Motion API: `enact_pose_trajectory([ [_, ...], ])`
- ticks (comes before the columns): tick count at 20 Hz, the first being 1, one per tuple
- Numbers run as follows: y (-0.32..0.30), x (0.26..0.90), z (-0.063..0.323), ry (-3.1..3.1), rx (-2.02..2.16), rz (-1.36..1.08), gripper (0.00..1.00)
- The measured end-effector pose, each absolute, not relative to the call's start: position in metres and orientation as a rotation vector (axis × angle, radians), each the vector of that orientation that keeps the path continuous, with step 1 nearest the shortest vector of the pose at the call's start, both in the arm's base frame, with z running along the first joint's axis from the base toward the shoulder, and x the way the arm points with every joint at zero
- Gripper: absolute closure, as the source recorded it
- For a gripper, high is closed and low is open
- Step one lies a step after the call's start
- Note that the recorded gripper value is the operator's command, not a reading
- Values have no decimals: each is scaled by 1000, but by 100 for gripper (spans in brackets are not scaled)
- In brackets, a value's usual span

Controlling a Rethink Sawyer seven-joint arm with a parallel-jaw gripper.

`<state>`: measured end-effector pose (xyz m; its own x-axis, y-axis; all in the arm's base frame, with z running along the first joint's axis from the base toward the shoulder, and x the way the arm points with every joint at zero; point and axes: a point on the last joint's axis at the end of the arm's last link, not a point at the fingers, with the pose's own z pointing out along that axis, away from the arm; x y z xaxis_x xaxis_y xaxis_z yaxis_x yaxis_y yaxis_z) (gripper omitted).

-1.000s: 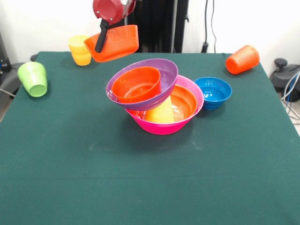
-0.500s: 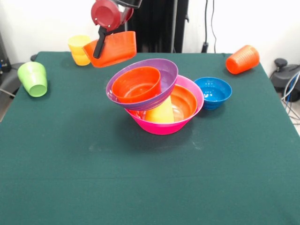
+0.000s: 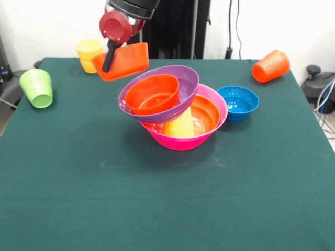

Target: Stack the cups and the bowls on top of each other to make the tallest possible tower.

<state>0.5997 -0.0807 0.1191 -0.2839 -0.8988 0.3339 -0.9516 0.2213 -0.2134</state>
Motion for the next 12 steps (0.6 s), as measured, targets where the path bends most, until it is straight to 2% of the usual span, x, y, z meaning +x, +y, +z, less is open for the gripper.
enact_pose_trajectory([
  [12, -62, 593, 100, -2331, 1827, 603, 100],
])
